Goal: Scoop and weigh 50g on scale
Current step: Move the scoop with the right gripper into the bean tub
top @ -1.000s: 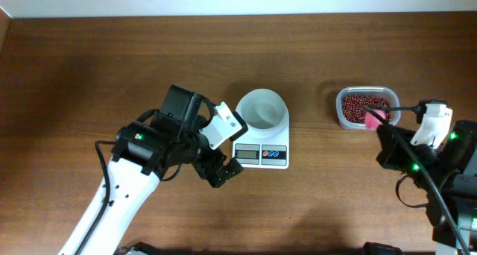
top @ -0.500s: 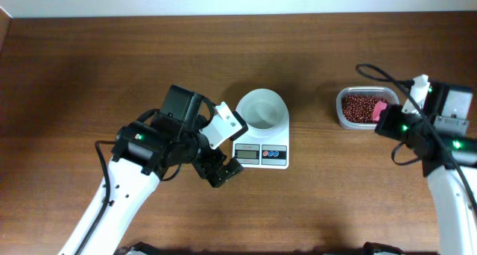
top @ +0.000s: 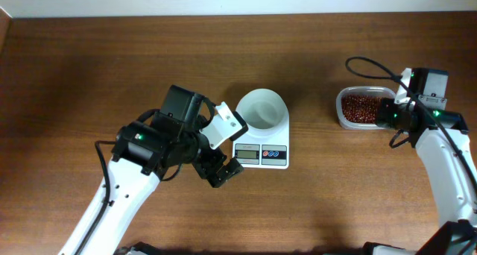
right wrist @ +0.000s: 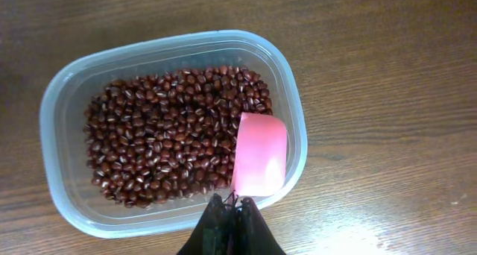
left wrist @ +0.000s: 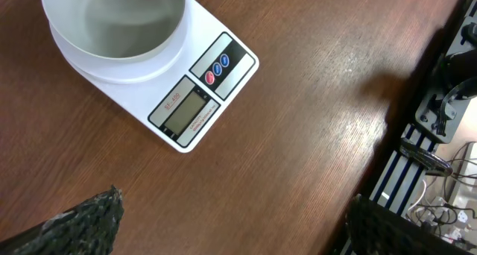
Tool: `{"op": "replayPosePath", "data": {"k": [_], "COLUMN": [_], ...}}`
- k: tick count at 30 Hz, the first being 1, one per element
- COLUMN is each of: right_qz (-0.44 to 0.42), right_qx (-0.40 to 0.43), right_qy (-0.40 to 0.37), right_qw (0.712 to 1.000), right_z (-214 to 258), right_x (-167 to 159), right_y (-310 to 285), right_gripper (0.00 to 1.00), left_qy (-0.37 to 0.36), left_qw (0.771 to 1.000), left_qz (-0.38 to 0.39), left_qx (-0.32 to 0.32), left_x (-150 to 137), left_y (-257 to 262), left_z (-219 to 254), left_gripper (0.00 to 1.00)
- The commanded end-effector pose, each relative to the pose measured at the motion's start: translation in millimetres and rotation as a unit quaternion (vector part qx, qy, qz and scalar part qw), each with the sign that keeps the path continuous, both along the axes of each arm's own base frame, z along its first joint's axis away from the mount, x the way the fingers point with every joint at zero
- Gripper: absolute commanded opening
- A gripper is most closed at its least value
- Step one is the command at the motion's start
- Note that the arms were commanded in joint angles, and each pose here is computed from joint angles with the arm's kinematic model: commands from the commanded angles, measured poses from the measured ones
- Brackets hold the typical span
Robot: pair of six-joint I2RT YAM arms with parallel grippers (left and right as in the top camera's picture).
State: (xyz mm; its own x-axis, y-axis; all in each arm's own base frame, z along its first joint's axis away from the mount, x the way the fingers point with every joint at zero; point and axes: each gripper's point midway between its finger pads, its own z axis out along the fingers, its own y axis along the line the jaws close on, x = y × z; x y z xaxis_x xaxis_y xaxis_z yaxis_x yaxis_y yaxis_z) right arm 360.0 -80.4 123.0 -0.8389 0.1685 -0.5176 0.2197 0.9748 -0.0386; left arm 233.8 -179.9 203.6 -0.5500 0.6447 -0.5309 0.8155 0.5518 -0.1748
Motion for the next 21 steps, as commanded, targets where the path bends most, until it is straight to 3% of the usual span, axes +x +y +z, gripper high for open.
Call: {"op": "replayPosePath", "data": {"k": [1,8,21], "right_qz": [0.005,0.002,-0.049], "right_qx": [-0.014,0.005,0.098], "right_qy": [0.011,0.050,0.034], "right_qw": [1.000,0.999,0.993], "right_z": [-6.2,-35.6,-38.2], "right_x": [3.9,3.0,6.3], "right_y": [-6.4,-3.4,10.5], "right_gripper": [0.04,0.04,0.04], "left_qy": [-0.008,-0.008,-0.008], "left_qw": [1.000,1.000,1.000], "left_qz": [0.004,0.004,0.004], "left_qx": [-0.005,-0.004,-0.004], "left_x": [1.6,1.6,1.6], "left_y": [-1.2,-1.1,-1.1], "left_z": [6.8,6.8,6.8], "left_gripper": [0.99,0.99,0.99]}}
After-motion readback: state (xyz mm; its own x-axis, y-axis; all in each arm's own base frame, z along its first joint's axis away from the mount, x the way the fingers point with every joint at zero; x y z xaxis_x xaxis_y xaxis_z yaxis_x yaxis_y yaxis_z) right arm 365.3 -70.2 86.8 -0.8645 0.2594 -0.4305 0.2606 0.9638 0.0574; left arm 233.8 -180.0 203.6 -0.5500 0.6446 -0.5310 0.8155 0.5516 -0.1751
